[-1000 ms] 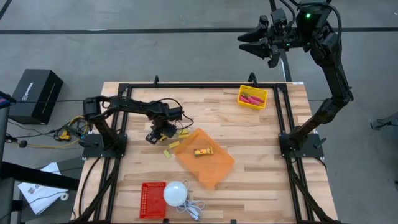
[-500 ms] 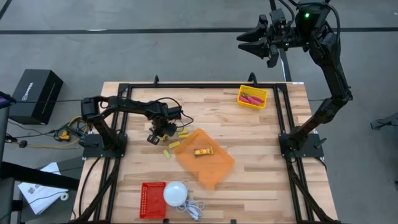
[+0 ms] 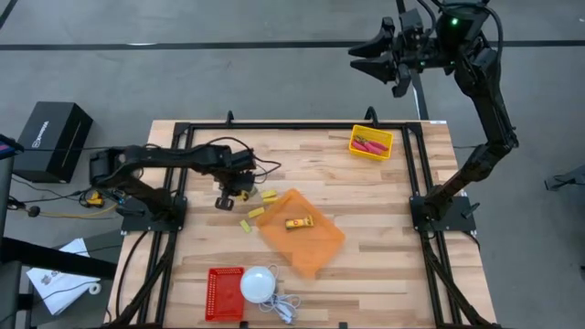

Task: Pick & Place School Supplies
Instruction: Put the crayon pack into the orange bin

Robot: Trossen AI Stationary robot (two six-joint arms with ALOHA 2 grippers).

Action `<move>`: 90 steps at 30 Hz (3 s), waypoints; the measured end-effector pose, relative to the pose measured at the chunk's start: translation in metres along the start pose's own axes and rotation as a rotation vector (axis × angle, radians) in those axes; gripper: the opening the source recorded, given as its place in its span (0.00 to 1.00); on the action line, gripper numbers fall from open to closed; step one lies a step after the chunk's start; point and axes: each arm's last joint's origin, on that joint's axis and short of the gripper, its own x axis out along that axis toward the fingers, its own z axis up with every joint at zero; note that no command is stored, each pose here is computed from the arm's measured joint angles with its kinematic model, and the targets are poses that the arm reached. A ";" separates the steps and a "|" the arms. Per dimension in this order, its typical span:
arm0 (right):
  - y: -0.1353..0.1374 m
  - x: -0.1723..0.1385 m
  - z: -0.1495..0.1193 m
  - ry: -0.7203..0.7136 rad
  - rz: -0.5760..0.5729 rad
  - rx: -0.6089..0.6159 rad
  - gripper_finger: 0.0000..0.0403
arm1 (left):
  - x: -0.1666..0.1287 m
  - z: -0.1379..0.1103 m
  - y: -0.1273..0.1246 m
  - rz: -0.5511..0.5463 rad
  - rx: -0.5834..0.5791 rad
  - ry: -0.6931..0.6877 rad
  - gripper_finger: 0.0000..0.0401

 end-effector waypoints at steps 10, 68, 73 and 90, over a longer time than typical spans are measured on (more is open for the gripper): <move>-0.013 0.015 0.001 -0.044 0.003 0.031 0.41 | -0.044 0.049 -0.026 0.017 0.031 -0.229 0.04; -0.023 0.025 -0.004 -0.038 0.030 0.033 0.40 | -0.028 0.042 0.033 0.035 0.059 -0.024 0.38; -0.023 0.025 -0.004 -0.037 0.030 0.034 0.41 | -0.009 0.021 0.039 0.005 0.142 0.044 0.41; -0.025 0.028 -0.006 -0.032 0.030 0.046 0.40 | 0.032 -0.003 0.032 0.048 0.293 0.071 0.42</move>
